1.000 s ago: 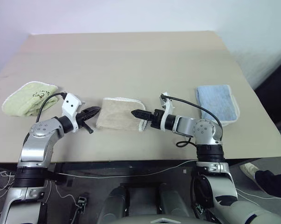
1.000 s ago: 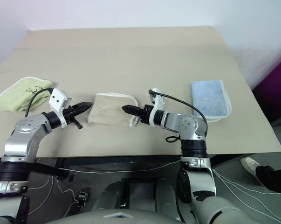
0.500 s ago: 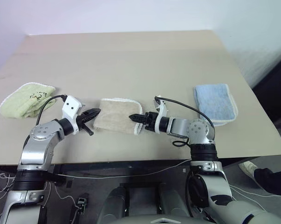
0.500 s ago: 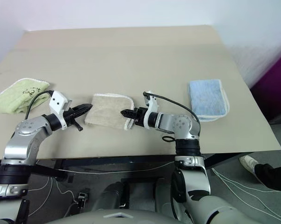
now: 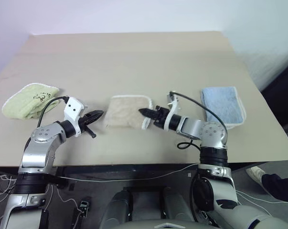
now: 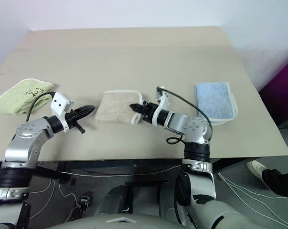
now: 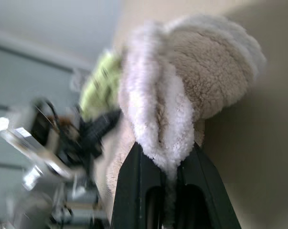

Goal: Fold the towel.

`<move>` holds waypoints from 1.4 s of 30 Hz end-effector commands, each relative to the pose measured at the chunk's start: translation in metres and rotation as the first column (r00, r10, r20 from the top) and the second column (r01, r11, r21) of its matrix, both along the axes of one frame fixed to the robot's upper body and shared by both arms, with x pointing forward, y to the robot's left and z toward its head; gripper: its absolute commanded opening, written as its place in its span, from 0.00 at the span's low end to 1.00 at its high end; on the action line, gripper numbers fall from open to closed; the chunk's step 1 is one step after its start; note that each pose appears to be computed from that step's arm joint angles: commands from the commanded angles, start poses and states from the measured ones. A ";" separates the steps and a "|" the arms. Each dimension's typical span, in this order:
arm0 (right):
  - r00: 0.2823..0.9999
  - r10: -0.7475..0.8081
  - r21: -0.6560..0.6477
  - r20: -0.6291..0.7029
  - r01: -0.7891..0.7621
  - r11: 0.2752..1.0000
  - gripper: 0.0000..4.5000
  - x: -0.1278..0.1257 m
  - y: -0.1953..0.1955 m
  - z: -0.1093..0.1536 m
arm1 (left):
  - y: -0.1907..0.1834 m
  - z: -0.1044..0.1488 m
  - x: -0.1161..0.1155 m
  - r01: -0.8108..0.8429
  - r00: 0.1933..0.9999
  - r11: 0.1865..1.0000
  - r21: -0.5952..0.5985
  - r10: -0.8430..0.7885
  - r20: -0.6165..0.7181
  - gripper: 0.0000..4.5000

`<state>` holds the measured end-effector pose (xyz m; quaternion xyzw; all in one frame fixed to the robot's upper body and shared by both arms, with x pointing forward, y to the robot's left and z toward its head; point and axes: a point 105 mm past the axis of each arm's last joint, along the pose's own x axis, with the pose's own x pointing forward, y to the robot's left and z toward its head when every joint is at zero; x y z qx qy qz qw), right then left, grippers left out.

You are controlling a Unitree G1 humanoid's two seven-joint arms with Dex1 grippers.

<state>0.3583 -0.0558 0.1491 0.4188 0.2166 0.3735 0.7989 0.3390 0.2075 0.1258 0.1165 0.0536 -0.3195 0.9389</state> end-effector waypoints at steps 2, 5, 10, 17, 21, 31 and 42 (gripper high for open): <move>0.949 -0.268 0.100 0.167 0.254 0.962 0.01 0.013 -0.067 0.066 | -0.005 0.011 0.001 0.015 0.999 1.000 -0.007 -0.015 0.051 0.01; 0.873 -0.449 0.112 0.192 0.435 0.893 0.01 0.010 -0.123 0.087 | -0.011 0.008 0.003 0.032 0.999 0.999 -0.018 -0.031 0.042 0.01; 0.699 -0.703 0.112 0.130 0.694 0.711 0.01 -0.009 -0.194 0.093 | -0.028 0.004 0.009 0.088 0.996 0.996 -0.034 -0.087 0.030 0.01; 0.544 -0.835 0.050 -0.079 0.839 0.542 0.01 -0.040 -0.225 0.042 | -0.050 -0.001 0.016 0.162 0.987 0.986 -0.048 -0.161 0.021 0.01; 0.501 -0.855 0.018 -0.136 0.864 0.503 0.01 -0.052 -0.223 0.026 | -0.054 -0.002 0.018 0.176 0.984 0.983 -0.050 -0.175 0.021 0.01; 0.475 -0.863 0.000 -0.175 0.876 0.482 0.13 -0.060 -0.226 0.014 | -0.057 -0.005 0.018 0.192 0.981 0.980 -0.057 -0.191 0.019 0.01; 0.435 -0.887 0.034 -0.155 0.900 0.435 0.93 -0.067 -0.235 0.025 | -0.059 -0.006 0.020 0.198 0.980 0.978 -0.068 -0.198 0.018 0.01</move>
